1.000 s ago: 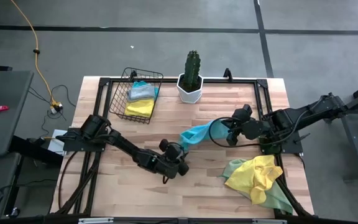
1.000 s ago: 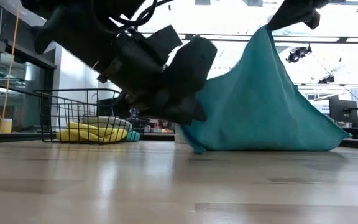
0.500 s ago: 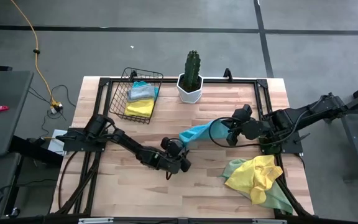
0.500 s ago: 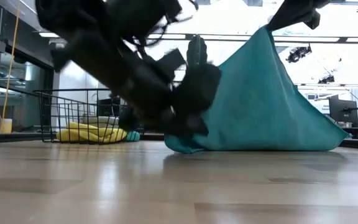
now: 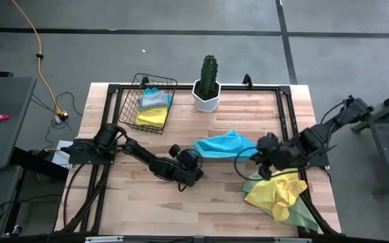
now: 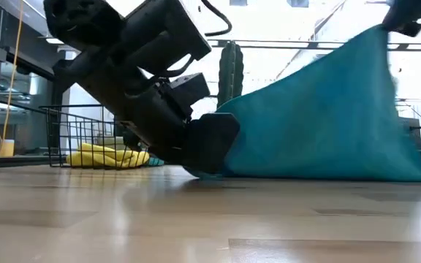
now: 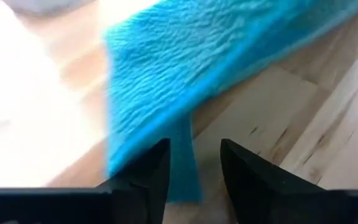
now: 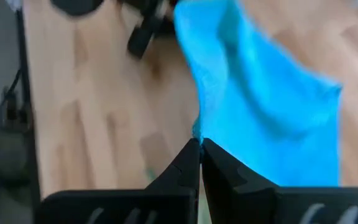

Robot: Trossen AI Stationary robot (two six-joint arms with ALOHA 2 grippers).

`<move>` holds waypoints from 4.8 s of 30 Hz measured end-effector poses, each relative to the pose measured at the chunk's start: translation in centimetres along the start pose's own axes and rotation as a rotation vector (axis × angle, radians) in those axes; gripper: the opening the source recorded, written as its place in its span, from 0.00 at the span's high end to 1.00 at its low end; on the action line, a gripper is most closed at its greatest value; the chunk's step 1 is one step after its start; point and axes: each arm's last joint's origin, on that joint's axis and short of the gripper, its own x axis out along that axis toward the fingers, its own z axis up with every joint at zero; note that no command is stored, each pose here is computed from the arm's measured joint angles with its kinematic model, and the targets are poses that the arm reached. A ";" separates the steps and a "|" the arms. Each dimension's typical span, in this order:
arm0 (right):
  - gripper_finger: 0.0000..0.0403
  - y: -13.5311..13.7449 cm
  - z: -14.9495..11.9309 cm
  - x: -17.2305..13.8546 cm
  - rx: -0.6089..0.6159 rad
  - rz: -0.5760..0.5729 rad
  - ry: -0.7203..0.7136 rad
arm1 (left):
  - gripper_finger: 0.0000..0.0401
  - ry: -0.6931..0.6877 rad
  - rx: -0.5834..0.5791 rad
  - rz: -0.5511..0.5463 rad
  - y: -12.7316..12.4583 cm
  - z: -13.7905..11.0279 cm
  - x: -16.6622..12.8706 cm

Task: Fold microfiber towels
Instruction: Fold the blue microfiber towel on the table

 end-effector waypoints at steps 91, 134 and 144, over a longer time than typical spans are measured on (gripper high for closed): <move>1.00 2.6 -0.6 4.5 -0.063 -0.143 -0.012 | 0.99 0.784 0.704 -0.069 6.0 -0.6 -10.8; 1.00 4.7 -4.0 8.2 0.117 0.013 0.589 | 0.92 0.625 0.564 -0.462 2.3 0.3 -11.9; 1.00 4.7 -4.0 8.1 0.158 0.001 0.601 | 0.72 0.682 0.611 -0.512 2.5 0.1 -12.2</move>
